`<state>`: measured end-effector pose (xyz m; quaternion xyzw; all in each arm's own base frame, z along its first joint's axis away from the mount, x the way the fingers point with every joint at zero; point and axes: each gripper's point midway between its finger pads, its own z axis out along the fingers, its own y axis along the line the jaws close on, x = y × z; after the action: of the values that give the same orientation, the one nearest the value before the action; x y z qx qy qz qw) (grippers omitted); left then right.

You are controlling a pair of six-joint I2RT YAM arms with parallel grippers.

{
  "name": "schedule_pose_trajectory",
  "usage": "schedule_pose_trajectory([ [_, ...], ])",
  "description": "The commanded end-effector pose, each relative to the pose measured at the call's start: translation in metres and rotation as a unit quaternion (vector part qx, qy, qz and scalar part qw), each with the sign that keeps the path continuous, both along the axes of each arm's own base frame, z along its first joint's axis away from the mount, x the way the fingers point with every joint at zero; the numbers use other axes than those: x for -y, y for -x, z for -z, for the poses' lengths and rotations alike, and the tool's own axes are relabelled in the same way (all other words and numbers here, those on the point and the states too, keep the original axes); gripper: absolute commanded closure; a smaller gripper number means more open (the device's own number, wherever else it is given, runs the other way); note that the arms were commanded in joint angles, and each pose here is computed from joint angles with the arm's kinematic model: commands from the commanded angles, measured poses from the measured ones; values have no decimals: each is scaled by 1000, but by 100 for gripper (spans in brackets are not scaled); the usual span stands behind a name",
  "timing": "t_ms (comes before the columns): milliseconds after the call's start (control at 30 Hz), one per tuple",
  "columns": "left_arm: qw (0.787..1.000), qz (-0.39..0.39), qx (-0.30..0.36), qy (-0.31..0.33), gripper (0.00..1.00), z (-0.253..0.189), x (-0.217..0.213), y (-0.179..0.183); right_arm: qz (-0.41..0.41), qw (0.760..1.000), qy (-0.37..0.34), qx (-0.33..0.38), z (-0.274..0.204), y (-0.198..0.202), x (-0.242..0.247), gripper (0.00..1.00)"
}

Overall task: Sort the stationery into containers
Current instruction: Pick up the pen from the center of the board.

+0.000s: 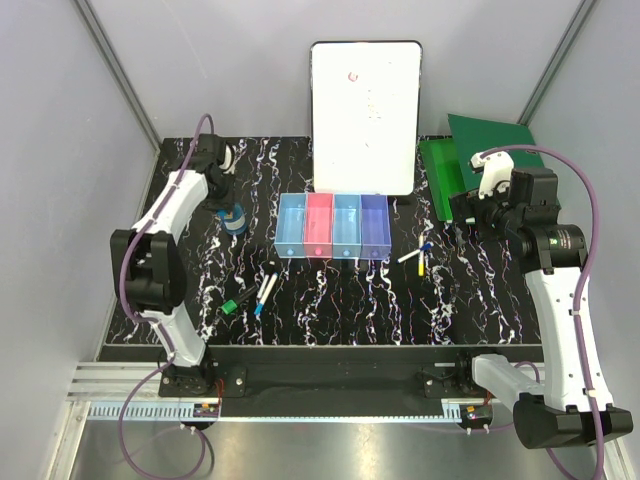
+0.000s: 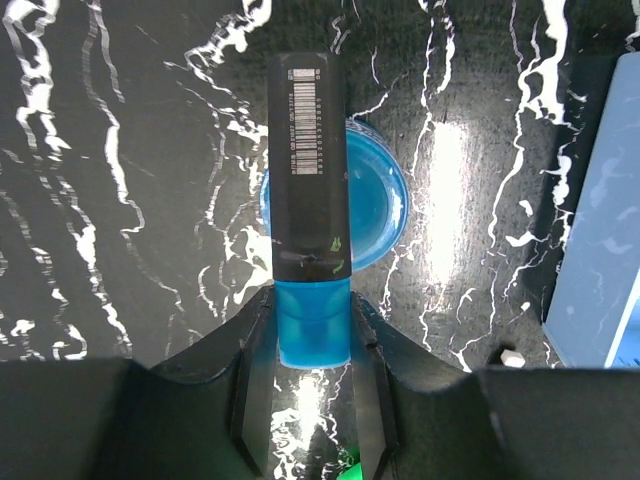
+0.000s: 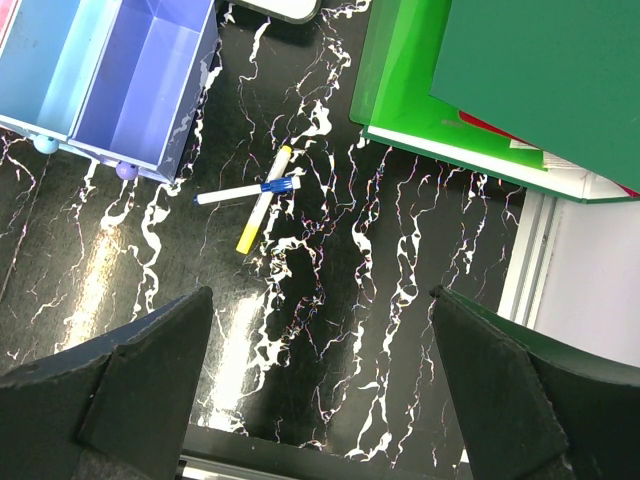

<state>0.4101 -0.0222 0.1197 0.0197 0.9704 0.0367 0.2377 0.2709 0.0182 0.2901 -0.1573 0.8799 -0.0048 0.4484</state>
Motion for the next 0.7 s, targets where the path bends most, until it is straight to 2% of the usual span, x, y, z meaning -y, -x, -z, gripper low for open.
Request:
schedule_pose_trajectory([
  [0, 997, 19, 81, -6, 100, -59, -1, -11, -7, 1000, 0, 19, -8, -4, -1, 2],
  [300, 982, 149, 110, -33, 100, -85, 28, 0, -31, 999, 17, 27, -9, -4, -3, 2],
  [433, 981, 155, 109, -41, 100, -81, 44, 4, -41, 999, 10, 33, -12, -4, -7, 2],
  [567, 981, 174, 85, -5, 100, -63, 86, 12, -37, 999, 6, 37, -16, -5, -7, 3],
  [667, 975, 208, 76, -11, 100, -52, 116, 18, -35, 998, 10, 42, -18, -2, -5, 3],
])
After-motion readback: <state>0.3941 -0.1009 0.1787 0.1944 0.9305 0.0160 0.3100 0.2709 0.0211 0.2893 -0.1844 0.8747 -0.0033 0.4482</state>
